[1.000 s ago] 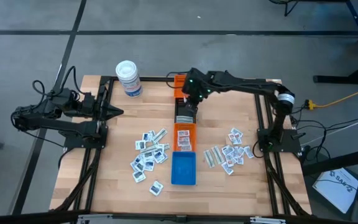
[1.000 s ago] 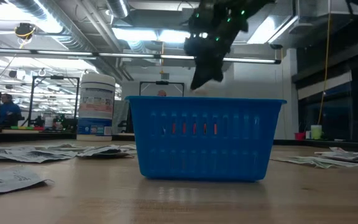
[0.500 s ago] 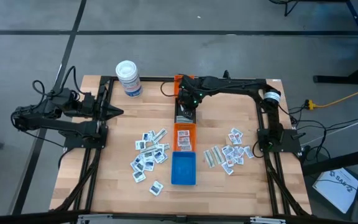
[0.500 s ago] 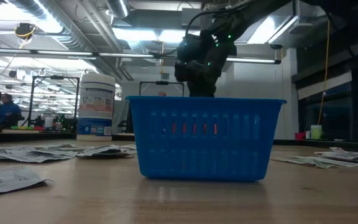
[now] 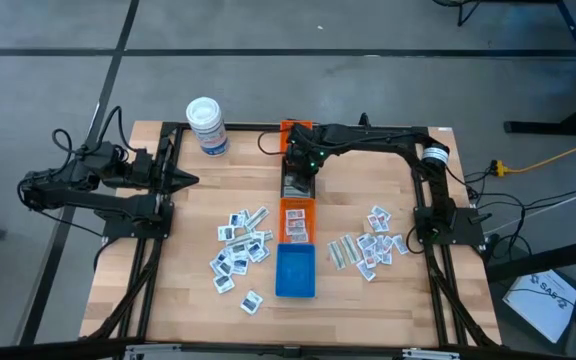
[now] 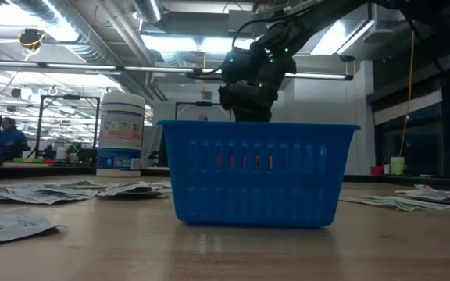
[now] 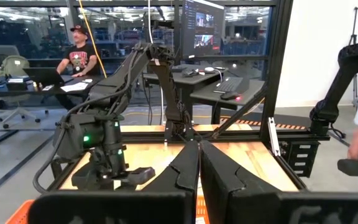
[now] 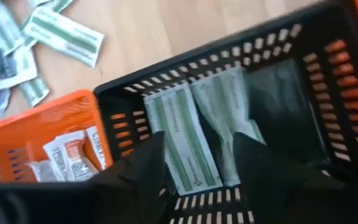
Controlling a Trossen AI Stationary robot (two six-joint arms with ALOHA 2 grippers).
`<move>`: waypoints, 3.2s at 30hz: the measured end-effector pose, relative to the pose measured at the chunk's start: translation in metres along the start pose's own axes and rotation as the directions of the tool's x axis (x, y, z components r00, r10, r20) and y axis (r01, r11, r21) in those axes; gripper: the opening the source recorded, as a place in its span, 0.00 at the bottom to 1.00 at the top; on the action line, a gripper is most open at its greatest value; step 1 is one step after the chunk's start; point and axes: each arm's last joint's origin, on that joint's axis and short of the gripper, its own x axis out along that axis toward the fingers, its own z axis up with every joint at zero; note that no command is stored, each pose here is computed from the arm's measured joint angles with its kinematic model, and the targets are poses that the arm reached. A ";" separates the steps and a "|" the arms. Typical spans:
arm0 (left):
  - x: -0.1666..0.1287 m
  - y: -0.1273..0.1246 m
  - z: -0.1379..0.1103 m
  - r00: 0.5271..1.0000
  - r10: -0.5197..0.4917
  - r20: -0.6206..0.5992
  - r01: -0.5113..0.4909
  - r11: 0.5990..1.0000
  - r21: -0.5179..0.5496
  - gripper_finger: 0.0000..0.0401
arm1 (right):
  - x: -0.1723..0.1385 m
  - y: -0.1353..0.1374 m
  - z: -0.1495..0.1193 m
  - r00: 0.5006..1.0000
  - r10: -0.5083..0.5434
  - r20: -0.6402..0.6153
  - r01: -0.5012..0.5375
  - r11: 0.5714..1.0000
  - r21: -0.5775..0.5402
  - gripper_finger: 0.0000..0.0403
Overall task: Pick & Place First Aid Supplies
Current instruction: Put the green bandage into the black bin
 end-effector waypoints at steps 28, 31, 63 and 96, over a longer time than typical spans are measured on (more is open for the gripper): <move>0.000 0.000 0.000 1.000 0.001 0.000 -0.001 1.000 0.000 0.03 | -0.072 0.179 -0.056 0.994 0.085 -0.062 -0.073 0.980 0.186 0.59; 0.000 0.000 0.000 1.000 0.000 0.000 0.000 1.000 0.000 0.03 | -0.071 0.197 -0.070 0.989 0.084 -0.121 -0.058 0.976 0.209 0.59; 0.000 0.000 0.000 1.000 0.000 0.000 0.000 1.000 0.000 0.02 | 0.025 0.198 -0.183 0.968 -0.011 -0.250 0.097 0.936 0.337 0.59; 0.000 0.000 0.000 1.000 0.000 0.000 0.000 1.000 0.000 0.03 | 0.037 0.178 -0.193 0.964 -0.136 -0.229 0.192 0.950 0.246 0.46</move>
